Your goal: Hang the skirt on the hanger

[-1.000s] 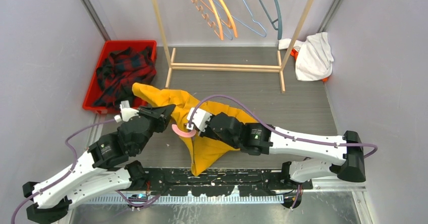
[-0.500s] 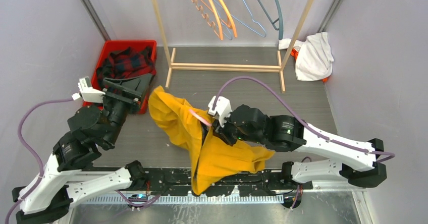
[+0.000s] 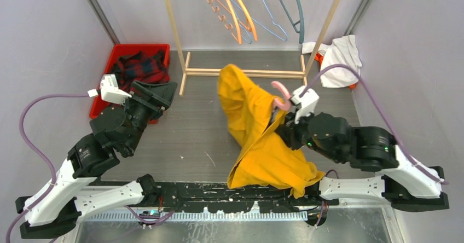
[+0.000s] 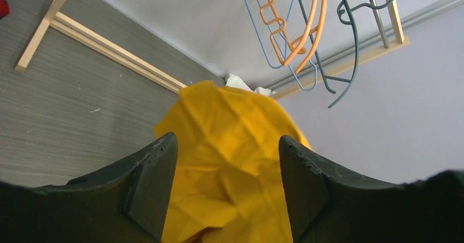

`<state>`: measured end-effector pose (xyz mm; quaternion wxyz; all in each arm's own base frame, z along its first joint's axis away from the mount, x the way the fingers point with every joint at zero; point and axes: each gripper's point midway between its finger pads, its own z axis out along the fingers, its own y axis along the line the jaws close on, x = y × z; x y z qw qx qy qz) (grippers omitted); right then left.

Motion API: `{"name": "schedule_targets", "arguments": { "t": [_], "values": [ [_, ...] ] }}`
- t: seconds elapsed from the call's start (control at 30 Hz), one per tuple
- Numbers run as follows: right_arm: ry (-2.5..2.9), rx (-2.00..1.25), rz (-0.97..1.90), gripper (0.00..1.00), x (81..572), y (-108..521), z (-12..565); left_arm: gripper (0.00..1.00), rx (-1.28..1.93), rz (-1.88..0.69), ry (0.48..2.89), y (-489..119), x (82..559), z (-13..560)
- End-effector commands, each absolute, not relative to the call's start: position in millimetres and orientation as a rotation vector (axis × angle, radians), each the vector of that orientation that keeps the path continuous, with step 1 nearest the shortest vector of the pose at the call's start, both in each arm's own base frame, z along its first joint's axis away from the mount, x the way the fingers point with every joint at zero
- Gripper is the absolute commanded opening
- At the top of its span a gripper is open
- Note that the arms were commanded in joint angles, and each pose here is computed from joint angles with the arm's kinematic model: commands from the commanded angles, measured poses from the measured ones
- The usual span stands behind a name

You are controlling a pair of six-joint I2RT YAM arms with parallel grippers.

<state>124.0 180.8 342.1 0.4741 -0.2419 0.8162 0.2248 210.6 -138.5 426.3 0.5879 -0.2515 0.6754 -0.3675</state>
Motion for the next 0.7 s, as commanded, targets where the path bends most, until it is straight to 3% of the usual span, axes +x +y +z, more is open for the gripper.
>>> {"name": "schedule_targets", "arguments": {
  "t": [0.0,0.1,0.2,0.43,0.5,0.67],
  "values": [
    [1.909,-0.230,0.466,0.01,147.4,124.1,387.6,0.68,-0.552,-0.809,1.557,-130.8,210.8,427.5],
    [1.893,-0.133,0.397,0.01,153.0,100.0,394.2,0.70,-0.476,-0.782,1.599,-139.9,211.2,421.5],
    [1.894,-0.113,0.367,0.01,155.9,98.1,395.4,0.80,-0.399,-0.744,1.688,-152.5,210.8,408.1],
    [1.902,-0.018,0.177,0.01,166.3,77.4,392.0,0.84,-0.290,-0.753,1.852,-186.0,207.7,359.3],
    [1.894,-0.008,0.212,0.01,164.8,75.8,396.5,0.92,-0.246,-0.768,1.890,-196.7,205.8,345.5],
    [1.916,-0.044,0.164,0.01,169.4,92.0,380.0,0.94,-0.181,-0.770,1.975,-214.9,203.5,310.8]
  ]
}}
